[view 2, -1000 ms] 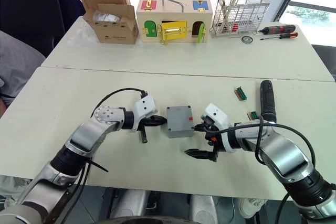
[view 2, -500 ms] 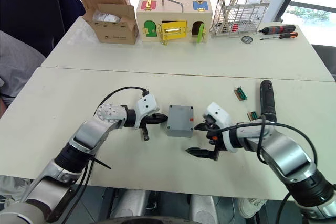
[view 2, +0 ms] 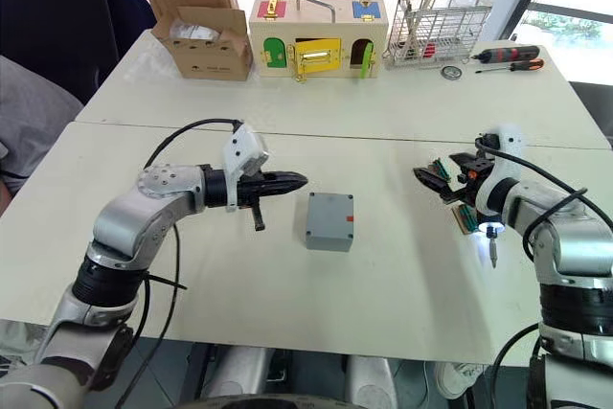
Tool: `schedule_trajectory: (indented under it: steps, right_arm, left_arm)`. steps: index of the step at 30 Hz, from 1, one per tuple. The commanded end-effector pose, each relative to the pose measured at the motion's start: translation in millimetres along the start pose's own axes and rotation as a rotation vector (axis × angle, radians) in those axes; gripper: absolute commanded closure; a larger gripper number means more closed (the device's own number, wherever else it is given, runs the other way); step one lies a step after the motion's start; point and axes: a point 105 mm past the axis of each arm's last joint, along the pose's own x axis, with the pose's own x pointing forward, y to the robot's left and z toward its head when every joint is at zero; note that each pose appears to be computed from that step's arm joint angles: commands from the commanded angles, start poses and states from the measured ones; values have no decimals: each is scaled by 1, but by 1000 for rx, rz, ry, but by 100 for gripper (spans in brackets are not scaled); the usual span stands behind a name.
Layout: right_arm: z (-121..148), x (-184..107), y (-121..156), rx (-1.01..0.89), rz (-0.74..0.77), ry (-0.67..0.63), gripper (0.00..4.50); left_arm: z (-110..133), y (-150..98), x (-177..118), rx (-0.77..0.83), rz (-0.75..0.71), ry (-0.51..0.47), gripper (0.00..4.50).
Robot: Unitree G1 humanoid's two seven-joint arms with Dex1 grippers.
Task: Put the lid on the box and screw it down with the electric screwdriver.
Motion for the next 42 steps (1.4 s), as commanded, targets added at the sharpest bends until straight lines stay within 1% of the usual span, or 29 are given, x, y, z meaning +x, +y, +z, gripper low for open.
schedule_trajectory:
  steps: [1, 2, 5, 9, 17, 22, 30, 31, 32, 33, 34, 35, 36, 42]
  right_arm:
    - [5, 15, -13, -49, -86, -34, 2]
    - [5, 18, -17, -58, -112, -37, 2]
    - [2, 24, -26, -74, -157, -31, 72]
    - [6, 30, -27, -57, -156, -59, 211]
    - [8, 32, -26, -46, -149, -70, 211]
    - [2, 30, -24, -36, -143, -41, 211]
    - [1, 30, -24, -10, -149, -38, 211]
    - [1, 30, -25, -5, -151, -41, 265]
    - [1, 30, -25, -3, -151, -43, 287]
    - [1, 30, -25, -1, -152, -45, 331]
    - [1, 30, -25, 0, -153, -46, 388]
    - [1, 30, -25, -1, -154, -45, 433]
    - [1, 30, -25, -1, -155, -46, 445]
    - [2, 30, -25, -3, -156, -46, 445]
  left_arm:
    - [9, -8, 2, 16, -15, -27, 450]
    - [8, -10, 2, 8, -15, -28, 450]
    - [5, -12, 1, -9, 0, -28, 450]
    - [1, -13, -1, -18, 9, -16, 450]
    - [-4, -15, 0, -21, 12, -2, 450]
    - [-6, -15, 2, -21, 8, 3, 450]
    - [-6, -16, 4, -13, -3, 8, 450]
    - [-6, -16, 4, -13, -3, 8, 450]
    - [-6, -15, 4, -12, -3, 9, 450]
    - [-6, -15, 4, -11, -3, 10, 450]
    - [-7, -16, 4, -10, -4, 12, 450]
    - [-7, -16, 4, -9, -4, 14, 450]
    - [-8, -16, 4, -9, -5, 16, 450]
    - [-9, -16, 5, -4, -5, 21, 450]
